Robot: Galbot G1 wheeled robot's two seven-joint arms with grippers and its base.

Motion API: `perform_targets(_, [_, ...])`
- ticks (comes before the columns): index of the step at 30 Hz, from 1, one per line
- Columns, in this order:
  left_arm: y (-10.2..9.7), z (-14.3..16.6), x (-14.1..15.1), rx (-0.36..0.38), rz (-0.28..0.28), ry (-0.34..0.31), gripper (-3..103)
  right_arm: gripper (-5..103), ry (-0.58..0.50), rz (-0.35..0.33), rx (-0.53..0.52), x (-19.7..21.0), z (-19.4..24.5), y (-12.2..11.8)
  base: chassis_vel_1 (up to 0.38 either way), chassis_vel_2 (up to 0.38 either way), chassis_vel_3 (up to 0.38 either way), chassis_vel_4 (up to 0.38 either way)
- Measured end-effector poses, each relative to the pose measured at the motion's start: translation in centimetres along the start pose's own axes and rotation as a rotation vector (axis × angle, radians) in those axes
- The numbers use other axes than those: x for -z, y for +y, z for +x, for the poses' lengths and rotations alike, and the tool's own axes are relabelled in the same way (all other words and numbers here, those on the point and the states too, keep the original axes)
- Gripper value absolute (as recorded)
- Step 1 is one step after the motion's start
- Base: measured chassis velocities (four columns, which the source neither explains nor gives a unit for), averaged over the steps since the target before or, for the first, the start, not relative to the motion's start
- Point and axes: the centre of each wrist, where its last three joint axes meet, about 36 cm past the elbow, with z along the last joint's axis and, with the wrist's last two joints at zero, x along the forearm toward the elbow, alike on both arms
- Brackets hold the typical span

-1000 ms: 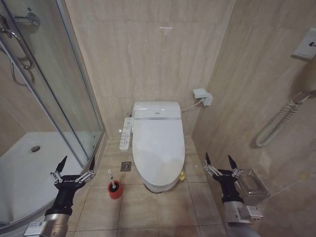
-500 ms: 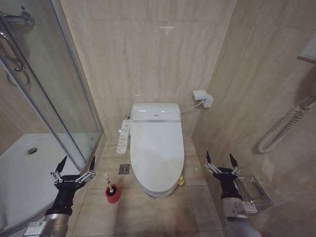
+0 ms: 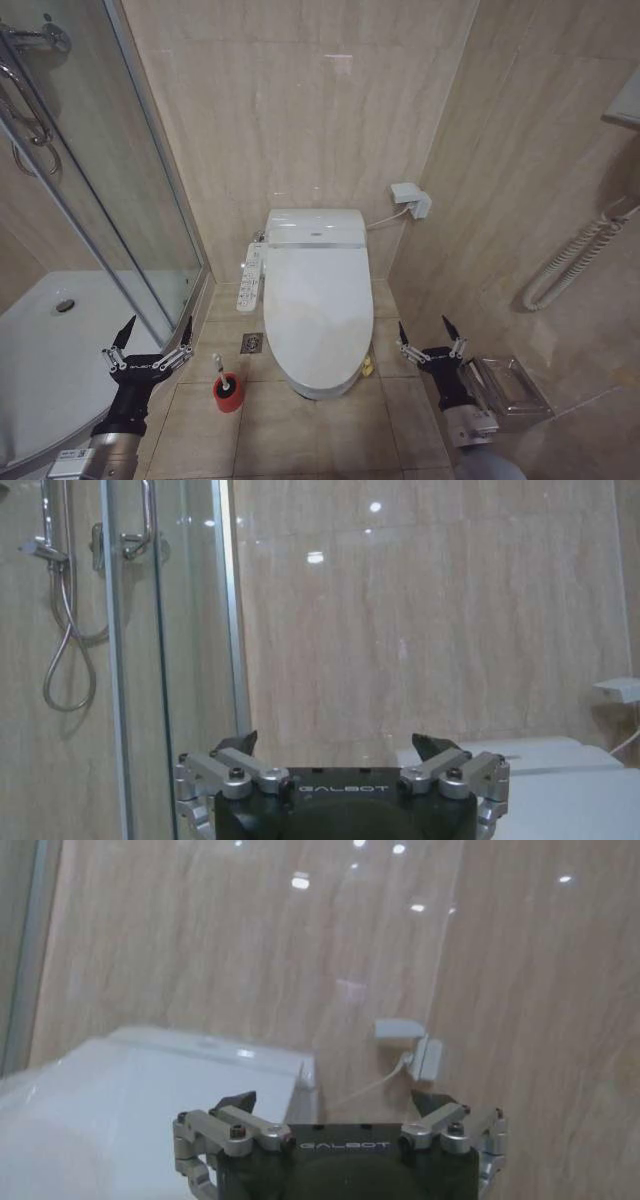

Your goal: Open the toilet lid, clean the toilet bowl with a toilet brush, close the toilet lid, and flush.

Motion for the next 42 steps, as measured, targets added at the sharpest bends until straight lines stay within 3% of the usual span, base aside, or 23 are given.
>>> perform_targets(18, [0.0, 0.0, 0.0, 0.000, 0.000, 0.000, 100, 100, 0.146, 0.111, 0.122, -7.9, 0.3, -1.9, 0.000, 0.000, 0.000, 0.000])
perform_targets(35, [0.0, 0.0, 0.0, 0.000, 0.000, 0.000, 100, 100, 0.225, 0.138, 0.222, -13.7, 0.2, 1.0, 0.000, 0.000, 0.000, 0.000])
perform_targets(42, [0.0, 0.0, 0.0, 0.000, 0.000, 0.000, 100, 100, 0.223, 0.138, 0.236, -15.6, -1.7, 2.3, 0.000, 0.000, 0.000, 0.000])
